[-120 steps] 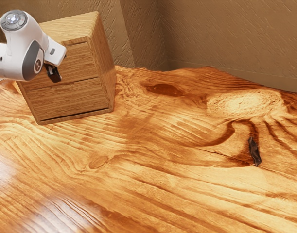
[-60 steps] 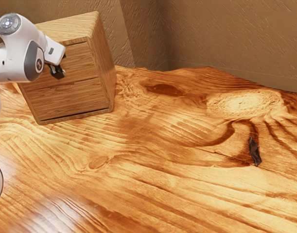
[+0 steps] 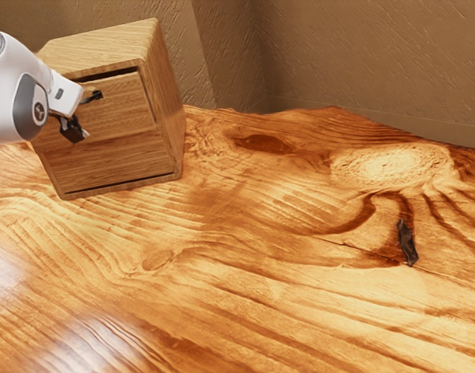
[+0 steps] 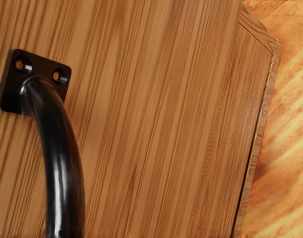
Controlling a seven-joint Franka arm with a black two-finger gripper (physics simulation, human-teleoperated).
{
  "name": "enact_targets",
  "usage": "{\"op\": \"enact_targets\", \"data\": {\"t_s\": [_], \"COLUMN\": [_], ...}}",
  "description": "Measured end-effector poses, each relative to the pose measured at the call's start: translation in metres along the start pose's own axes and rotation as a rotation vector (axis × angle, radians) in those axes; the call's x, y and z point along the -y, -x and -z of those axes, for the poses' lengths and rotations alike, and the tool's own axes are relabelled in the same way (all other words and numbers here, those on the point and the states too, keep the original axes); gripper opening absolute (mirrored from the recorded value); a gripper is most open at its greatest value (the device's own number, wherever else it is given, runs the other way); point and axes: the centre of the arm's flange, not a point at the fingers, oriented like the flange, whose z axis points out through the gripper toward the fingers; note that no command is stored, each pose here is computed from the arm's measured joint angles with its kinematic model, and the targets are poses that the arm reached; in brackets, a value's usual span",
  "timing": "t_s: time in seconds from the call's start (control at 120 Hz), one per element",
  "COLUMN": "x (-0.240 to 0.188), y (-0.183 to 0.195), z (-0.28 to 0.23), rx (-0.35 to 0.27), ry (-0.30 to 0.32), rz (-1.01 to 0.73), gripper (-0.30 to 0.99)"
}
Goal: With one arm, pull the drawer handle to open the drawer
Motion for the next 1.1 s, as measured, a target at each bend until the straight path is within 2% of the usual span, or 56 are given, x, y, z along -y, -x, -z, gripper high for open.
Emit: {"op": "enact_targets", "data": {"t_s": [0.3, 0.392, 0.542, 0.7, 0.9, 1.1], "x": [-0.029, -0.035, -0.049, -0.062, -0.068, -0.093], "y": [0.006, 0.009, 0.012, 0.019, 0.025, 0.012], "z": [0.040, 0.056, 0.050, 0.063, 0.089, 0.088], "rx": [-0.059, -0.074, -0.073, -0.083, -0.099, -0.107], "ry": [0.017, 0.012, 0.035, 0.043, 0.024, 0.057], "rz": [0.001, 0.002, -0.005, -0.004, -0.011, -0.048], "gripper": [0.61, 0.64, 0.71, 0.69, 0.68, 0.67]}}
